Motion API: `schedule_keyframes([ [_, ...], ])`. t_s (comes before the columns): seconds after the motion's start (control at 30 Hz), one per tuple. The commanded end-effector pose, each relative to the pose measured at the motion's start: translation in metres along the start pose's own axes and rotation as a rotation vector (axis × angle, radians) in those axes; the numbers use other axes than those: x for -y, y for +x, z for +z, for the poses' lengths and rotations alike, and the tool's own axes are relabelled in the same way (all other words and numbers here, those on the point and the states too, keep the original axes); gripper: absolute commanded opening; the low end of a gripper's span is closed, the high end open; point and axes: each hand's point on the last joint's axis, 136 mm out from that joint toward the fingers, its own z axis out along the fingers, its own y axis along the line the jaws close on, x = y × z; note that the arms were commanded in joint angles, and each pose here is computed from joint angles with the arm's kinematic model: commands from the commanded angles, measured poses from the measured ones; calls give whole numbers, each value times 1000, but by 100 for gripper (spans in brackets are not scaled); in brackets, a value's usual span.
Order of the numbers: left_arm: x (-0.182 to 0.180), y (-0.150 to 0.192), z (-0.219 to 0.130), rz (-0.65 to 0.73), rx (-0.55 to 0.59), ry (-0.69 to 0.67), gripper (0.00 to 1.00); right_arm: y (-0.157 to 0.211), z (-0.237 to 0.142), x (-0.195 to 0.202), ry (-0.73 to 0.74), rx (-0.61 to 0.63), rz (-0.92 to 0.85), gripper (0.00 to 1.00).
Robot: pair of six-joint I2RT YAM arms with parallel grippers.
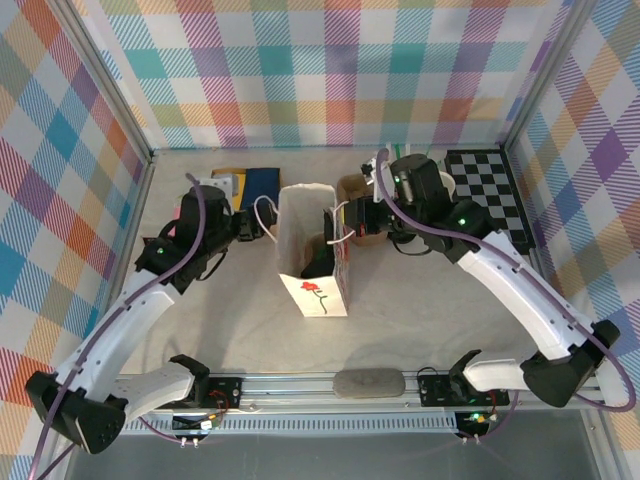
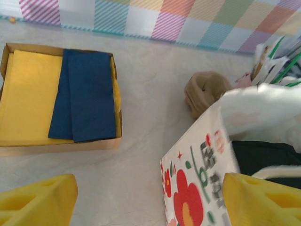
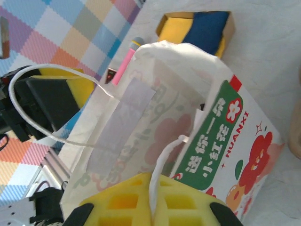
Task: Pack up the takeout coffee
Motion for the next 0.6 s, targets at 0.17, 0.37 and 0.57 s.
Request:
schedule_keyframes([
  [0.17,-8,7,7,79,-68,-49,81,-1,12,31,66,-27,16,0],
  [0.37,-31,20,15,200,-159,-209,82,-12,10,42,91,-1,32,0],
  [0.57,-55,19,11,215,-152,-364,84,-12,9,40,82,-9,28,0],
])
